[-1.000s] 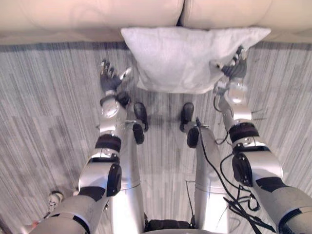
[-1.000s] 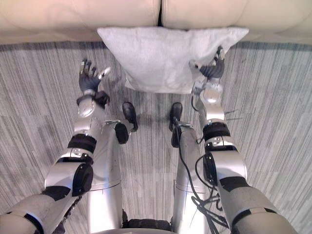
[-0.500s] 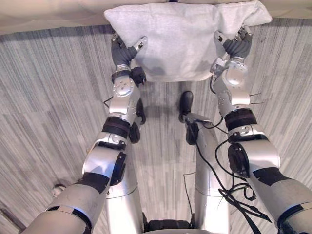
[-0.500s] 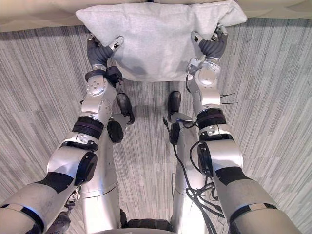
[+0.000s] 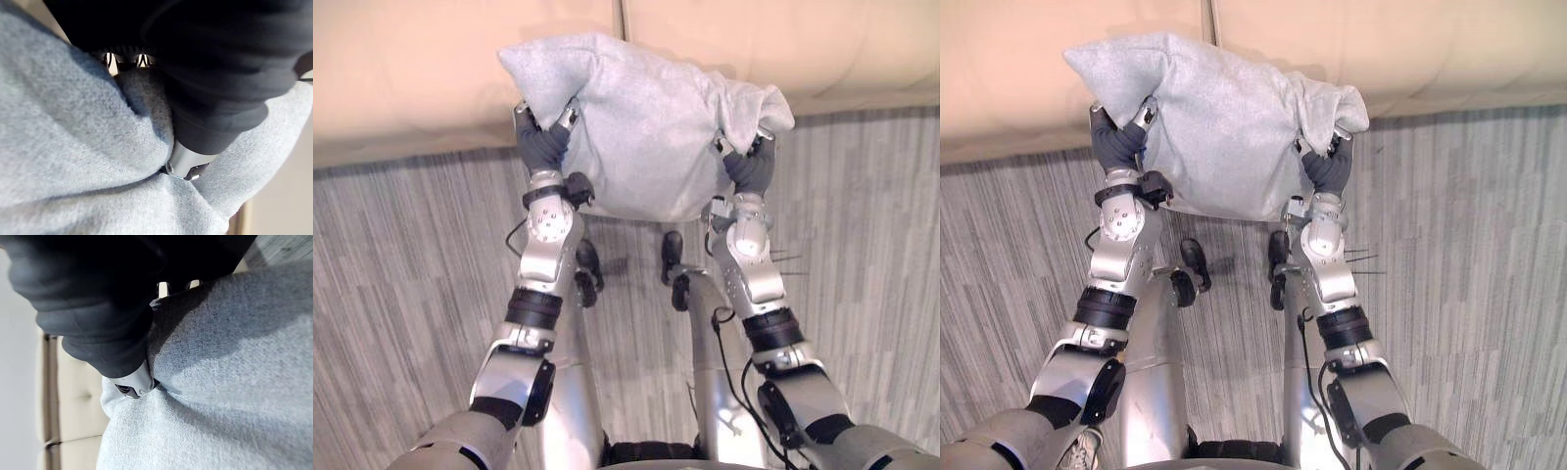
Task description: Pick up cushions and gather them together orderly.
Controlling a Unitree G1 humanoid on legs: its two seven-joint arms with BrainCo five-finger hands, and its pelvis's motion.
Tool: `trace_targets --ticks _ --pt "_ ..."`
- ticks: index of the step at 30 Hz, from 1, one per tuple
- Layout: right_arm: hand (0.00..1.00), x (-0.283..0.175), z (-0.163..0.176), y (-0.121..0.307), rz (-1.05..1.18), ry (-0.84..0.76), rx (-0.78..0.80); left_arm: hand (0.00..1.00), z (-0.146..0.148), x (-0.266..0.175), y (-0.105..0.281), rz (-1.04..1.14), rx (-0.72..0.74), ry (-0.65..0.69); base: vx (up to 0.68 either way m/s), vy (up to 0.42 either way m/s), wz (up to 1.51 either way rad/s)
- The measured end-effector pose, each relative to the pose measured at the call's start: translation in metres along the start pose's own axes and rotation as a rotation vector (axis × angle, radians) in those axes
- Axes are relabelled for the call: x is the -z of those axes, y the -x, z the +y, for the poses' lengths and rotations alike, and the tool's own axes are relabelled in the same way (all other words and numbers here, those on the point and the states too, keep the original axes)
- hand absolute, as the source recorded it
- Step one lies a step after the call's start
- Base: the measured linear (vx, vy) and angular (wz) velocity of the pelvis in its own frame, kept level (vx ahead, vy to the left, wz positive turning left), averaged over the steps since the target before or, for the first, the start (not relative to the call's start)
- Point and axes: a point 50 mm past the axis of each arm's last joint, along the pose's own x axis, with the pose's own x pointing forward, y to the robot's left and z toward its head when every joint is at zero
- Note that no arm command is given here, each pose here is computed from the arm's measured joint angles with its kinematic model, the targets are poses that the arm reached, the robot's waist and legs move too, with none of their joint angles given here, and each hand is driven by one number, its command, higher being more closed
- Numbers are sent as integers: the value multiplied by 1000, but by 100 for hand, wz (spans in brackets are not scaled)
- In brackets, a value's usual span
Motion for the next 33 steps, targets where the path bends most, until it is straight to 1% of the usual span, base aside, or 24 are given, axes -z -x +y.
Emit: trace_targets --ticks 2,4,6,11,13,17,20,25,29,32,33 --pt "100 1 2 20 12 3 -53 100 17 11 21 48 -38 -14 222 37 2" --pt "100 6 3 31 40 7 -93 100 28 19 36 89 -66 -30 227 29 5" --pt "100 14 5 45 86 24 -141 100 46 33 59 161 -103 -66 210 12 6" --pt "100 23 13 54 126 50 -254 100 69 46 92 261 -141 -120 163 36 -13" --pt "100 25 13 56 133 61 -286 100 71 50 104 299 -136 -131 81 62 -22" --pt "100 28 11 55 132 77 -298 100 73 55 114 339 -118 -136 37 71 -21" --pt "100 39 4 56 172 122 -299 100 71 58 120 374 -88 -143 -48 89 -17" --pt "100 47 1 59 206 147 -302 100 74 59 124 393 -59 -178 35 36 37" --pt "100 50 -6 63 225 178 -328 100 79 57 122 385 -7 -230 282 -139 81" --pt "100 55 -19 72 269 209 -304 100 68 62 128 407 16 -209 477 -273 72" --pt "100 54 -19 71 264 207 -301 100 66 61 126 399 20 -207 440 -201 19"
